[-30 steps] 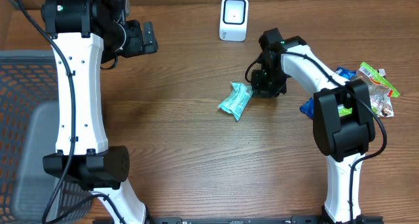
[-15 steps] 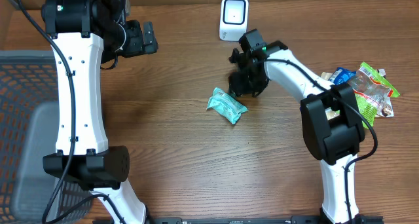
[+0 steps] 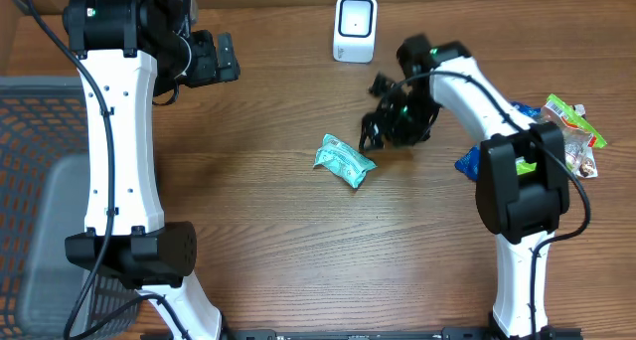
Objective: Scan the item barcode
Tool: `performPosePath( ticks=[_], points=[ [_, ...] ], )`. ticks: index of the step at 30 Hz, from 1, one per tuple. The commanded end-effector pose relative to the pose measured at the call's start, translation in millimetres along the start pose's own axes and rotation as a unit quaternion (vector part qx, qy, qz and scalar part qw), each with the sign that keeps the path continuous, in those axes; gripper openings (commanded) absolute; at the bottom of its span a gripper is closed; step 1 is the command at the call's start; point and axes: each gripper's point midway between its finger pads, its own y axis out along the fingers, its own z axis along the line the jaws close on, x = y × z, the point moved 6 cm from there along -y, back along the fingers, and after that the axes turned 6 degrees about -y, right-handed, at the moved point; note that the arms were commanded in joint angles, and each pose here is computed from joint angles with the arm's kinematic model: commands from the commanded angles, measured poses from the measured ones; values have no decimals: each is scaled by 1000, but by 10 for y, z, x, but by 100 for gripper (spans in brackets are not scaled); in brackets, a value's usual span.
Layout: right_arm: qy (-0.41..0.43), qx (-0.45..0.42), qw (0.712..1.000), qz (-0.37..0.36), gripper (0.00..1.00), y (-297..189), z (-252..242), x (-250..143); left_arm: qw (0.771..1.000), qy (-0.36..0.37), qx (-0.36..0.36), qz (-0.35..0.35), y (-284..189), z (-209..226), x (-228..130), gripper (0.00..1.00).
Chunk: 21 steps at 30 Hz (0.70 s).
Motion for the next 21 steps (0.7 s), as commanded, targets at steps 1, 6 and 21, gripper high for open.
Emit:
performPosePath(
  ticks=[1,6,21],
  points=[
    [-76,23,997,12,91,195,146,-54,1000,-8,0,-6,-27,9,22,100],
    [-116,26,993,1,95,374,215,-22,1000,-8,0,-6,-27,9,22,100],
    [-117,25,993,6,73,635,135,-149,1000,-8,0,-6,-27,9,22,100]
  ],
)
